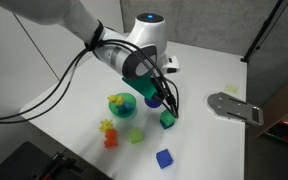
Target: Put the dark green bowl on the dark blue block then place the ball on top of them
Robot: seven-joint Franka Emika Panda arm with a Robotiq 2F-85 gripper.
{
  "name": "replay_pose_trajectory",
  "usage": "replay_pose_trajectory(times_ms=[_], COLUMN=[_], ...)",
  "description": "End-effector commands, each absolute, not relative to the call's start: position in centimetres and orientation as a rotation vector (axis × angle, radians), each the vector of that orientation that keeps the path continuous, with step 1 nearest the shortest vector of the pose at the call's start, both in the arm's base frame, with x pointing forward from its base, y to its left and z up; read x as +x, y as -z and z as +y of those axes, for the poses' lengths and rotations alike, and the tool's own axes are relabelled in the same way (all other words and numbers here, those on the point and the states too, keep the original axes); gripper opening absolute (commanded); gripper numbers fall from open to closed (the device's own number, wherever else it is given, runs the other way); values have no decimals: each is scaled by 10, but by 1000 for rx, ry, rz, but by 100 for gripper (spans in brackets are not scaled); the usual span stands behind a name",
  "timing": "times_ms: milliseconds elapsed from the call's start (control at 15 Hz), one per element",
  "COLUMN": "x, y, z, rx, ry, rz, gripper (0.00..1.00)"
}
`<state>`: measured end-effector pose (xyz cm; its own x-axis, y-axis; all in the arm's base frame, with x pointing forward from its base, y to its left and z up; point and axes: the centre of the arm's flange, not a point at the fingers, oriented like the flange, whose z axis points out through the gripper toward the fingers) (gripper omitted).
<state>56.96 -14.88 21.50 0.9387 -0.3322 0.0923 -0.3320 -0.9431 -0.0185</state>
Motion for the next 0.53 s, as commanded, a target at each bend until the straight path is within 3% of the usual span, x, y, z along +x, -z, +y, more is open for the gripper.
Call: replay_pose_trajectory(times_ms=[0, 467], x=[571, 574], y=[-229, -226], z=[-177, -217], rx=[-3081, -3078], ry=[156, 188], rz=[596, 687], gripper=[36, 36])
